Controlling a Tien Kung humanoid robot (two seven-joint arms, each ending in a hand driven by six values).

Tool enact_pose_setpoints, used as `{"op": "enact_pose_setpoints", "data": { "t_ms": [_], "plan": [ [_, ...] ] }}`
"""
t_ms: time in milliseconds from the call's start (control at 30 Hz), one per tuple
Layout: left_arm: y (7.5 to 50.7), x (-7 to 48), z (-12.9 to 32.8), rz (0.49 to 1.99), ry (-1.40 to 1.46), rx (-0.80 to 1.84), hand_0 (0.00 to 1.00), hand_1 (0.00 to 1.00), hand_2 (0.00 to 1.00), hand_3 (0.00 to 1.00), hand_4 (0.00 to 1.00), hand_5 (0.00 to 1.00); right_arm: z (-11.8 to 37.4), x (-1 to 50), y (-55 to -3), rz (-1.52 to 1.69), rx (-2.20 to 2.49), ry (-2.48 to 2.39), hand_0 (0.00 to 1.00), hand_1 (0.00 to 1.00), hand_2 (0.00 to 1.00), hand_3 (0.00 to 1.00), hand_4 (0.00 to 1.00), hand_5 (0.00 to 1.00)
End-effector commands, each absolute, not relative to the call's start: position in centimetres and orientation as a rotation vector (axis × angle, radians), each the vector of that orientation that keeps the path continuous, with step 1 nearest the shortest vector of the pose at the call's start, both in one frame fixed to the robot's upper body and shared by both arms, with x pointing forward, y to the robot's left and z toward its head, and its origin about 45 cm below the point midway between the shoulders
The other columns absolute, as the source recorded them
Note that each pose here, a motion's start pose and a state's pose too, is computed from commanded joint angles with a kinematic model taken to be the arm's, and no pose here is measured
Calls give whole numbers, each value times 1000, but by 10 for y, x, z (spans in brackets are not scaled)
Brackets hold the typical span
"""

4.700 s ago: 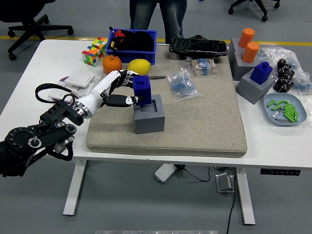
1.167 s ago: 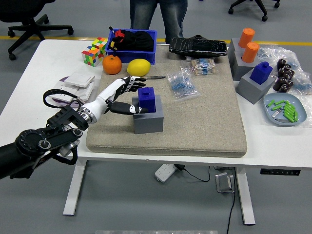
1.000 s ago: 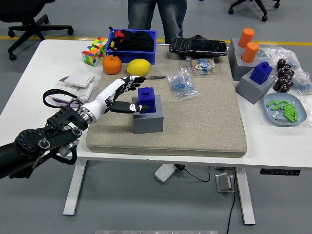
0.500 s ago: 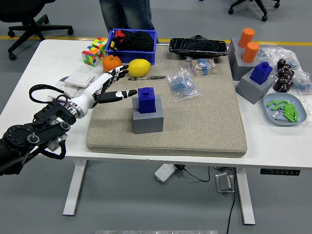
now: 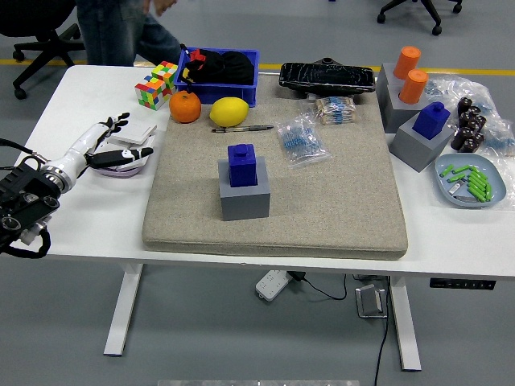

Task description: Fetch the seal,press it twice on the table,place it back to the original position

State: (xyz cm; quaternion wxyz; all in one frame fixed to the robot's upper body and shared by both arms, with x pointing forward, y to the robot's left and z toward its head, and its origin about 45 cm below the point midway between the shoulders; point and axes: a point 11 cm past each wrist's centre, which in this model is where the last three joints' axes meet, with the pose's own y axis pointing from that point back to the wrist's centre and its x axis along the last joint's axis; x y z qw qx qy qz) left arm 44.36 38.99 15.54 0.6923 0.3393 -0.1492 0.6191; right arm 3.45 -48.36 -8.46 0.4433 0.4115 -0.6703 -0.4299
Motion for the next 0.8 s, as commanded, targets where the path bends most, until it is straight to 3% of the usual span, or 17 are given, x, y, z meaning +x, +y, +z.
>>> {"op": "enact_pose_setpoints", "data": {
  "t_ms": [267,300,800],
  "plan": [
    [435,439,162,1516,-319,806,955,998,998,996,979,308,-85,33,-483,-1067,1020,-1656,735,684,652,618,717,513],
    [438,438,162,1524,-319,811,942,984,984,973,935,310,-85,33,-483,-1066,1021,-1657,733,684,652,617,717,514],
    [455,438,172,1622,-298,774,934,971,978,962,900,337,-84,34,-486,-1060,1016,-1653,735,683,652,618,717,513]
  ]
}}
